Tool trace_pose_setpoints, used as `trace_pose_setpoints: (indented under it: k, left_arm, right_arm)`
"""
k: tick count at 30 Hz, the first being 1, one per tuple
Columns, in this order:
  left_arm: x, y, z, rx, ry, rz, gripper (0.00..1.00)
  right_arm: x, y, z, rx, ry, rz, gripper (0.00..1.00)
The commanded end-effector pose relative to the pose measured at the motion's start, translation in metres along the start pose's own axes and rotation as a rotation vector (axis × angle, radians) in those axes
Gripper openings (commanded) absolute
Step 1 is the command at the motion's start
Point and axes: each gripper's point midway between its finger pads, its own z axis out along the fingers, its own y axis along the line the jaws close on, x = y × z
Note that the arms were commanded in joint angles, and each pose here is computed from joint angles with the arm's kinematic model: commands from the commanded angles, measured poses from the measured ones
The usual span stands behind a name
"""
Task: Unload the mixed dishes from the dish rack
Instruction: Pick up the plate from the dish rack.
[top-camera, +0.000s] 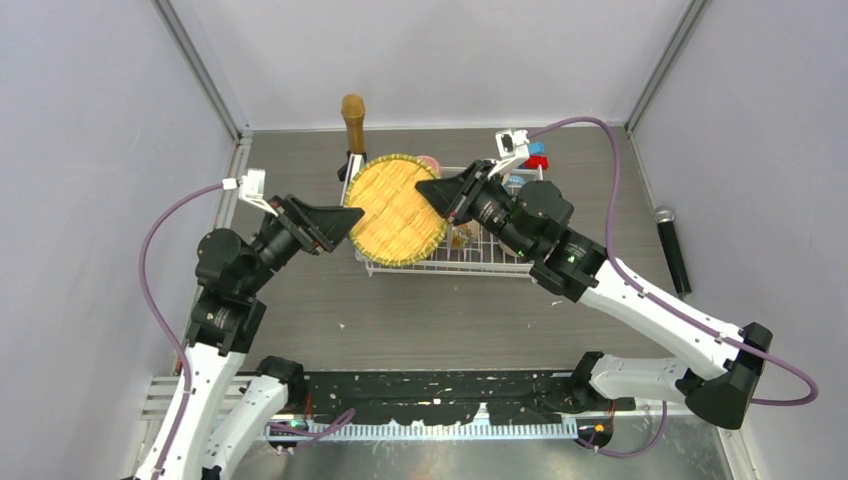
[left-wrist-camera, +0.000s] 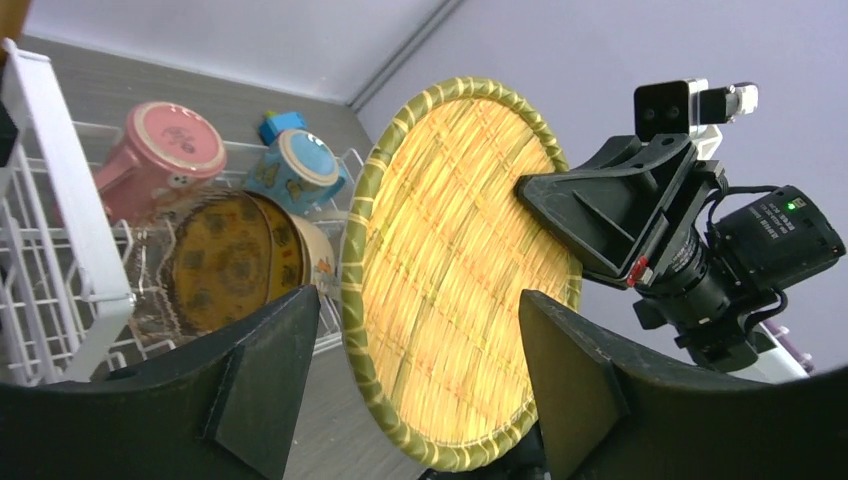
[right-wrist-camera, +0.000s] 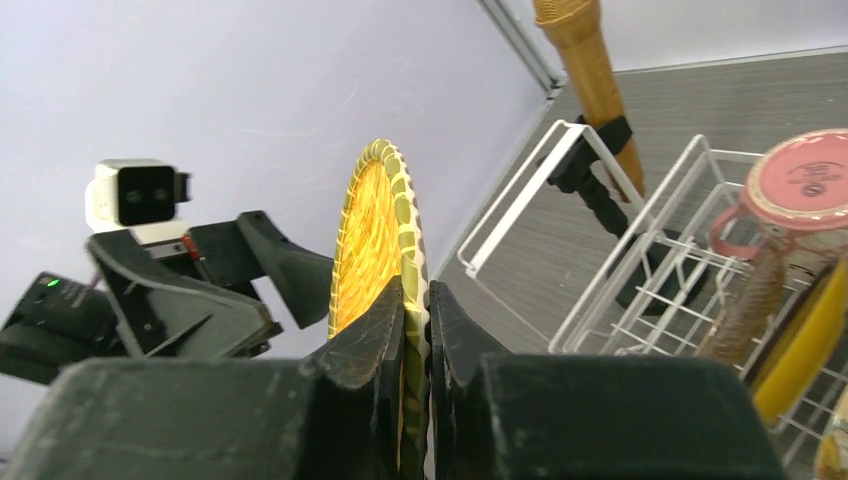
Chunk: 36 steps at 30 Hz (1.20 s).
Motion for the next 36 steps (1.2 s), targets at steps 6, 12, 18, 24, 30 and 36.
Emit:
trace_pose_setpoints:
  k: [6,12,18,24,30,36]
  left_arm:
    - [0.001,-0.015,0.008,0.087,0.022,-0.054,0.61]
    - [-0.003,-0.018,0.008,0.123,-0.013,-0.058,0.38]
    - [-0.004,-0.022,0.010,0.148,-0.016,-0.077,0.06]
    - [-0.011,-0.012,0.010,0.090,-0.070,-0.091,0.00]
    - [-0.026,-0.007,-0.001,0.047,-0.178,-0.074,0.00]
    - [-0.040,0.017,-0.013,-0.110,-0.279,-0.075,0.00]
  right_arm:
    - [-0.045,0.048,-0.011,-0.205,-0.162,0.110,0.00]
    - [-0.043,0.044,-0.008,-0.204,-0.165,0.129,0.00]
    - [-0.043,0.043,0.001,-0.225,-0.166,0.161,0.00]
    - [-0.043,0.008,0.013,-0.062,-0.165,0.152,0.67]
    - [-0.046,-0.034,0.013,0.123,-0.213,0.129,0.95]
    - [-0.049,-0.067,0.006,0.289,-0.249,0.072,1.00]
